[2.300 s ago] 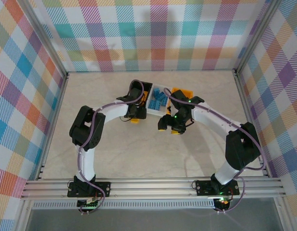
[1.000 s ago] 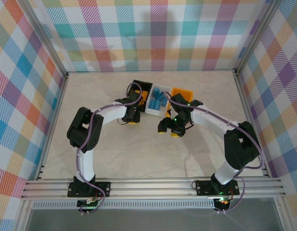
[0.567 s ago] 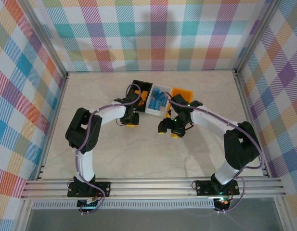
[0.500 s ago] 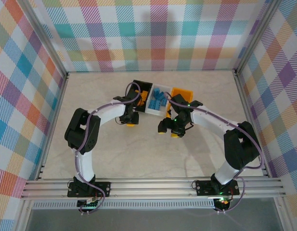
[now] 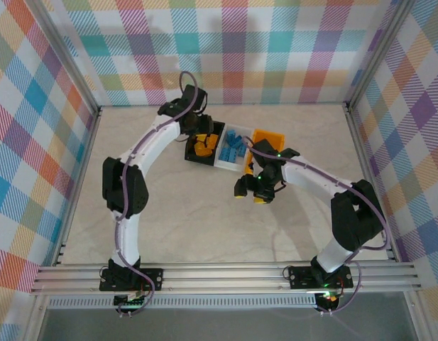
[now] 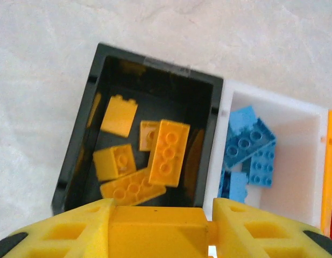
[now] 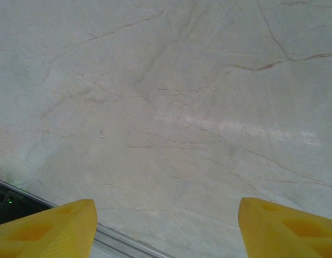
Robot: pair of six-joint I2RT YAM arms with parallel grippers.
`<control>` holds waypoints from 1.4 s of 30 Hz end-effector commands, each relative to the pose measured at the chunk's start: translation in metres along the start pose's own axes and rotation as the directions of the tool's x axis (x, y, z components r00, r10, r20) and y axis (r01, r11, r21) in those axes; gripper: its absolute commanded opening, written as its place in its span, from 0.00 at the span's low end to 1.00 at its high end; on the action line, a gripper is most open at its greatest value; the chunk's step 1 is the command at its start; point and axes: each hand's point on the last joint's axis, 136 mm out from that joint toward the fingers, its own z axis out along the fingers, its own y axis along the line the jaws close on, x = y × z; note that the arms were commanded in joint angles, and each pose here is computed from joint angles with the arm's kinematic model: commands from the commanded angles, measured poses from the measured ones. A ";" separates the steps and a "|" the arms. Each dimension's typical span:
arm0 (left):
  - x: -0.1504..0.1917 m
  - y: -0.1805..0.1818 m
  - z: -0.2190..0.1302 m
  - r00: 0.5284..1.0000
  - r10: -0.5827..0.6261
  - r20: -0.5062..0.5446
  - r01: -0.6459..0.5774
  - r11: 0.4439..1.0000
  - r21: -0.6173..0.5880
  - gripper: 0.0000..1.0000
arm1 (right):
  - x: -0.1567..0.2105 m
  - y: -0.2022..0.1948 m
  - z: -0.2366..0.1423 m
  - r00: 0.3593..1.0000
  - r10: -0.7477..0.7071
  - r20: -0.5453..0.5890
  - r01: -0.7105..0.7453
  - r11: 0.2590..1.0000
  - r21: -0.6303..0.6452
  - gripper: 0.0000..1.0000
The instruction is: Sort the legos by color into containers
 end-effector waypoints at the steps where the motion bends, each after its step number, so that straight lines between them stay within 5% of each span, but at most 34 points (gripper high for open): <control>1: 0.013 0.007 0.034 0.996 -0.003 -0.093 -0.001 0.999 -0.033 0.47 | 0.003 0.005 -0.018 0.999 -0.031 0.025 0.031 0.999 0.011 0.71; 11: 0.001 0.020 0.080 0.994 -0.046 -0.097 0.040 0.997 -0.062 0.48 | 0.012 -0.004 -0.021 1.000 -0.020 0.022 0.019 0.999 0.033 0.71; 22: 0.001 0.018 0.074 0.993 -0.050 -0.103 0.045 0.998 -0.054 0.61 | 0.007 0.001 -0.018 0.999 -0.023 0.024 0.022 1.000 0.019 0.71; 32: -0.025 0.005 0.002 0.998 -0.056 -0.019 0.057 0.998 0.020 0.62 | -0.002 0.014 -0.024 0.998 -0.023 0.051 0.024 0.999 -0.022 0.72; 38: 0.006 0.004 -0.055 0.999 -0.021 -0.045 0.025 0.995 0.096 0.67 | -0.006 0.016 -0.034 0.994 -0.017 0.110 0.020 0.999 -0.031 0.72; 40: 0.022 0.007 -0.077 0.999 -0.006 -0.053 0.013 0.992 0.124 0.77 | -0.006 0.013 -0.039 0.990 -0.027 0.137 0.030 0.999 -0.019 0.72; 42: 0.045 0.013 -0.096 0.998 -0.010 -0.062 0.019 0.990 0.139 1.00 | -0.006 0.011 -0.046 0.985 -0.044 0.167 0.045 0.999 -0.003 0.73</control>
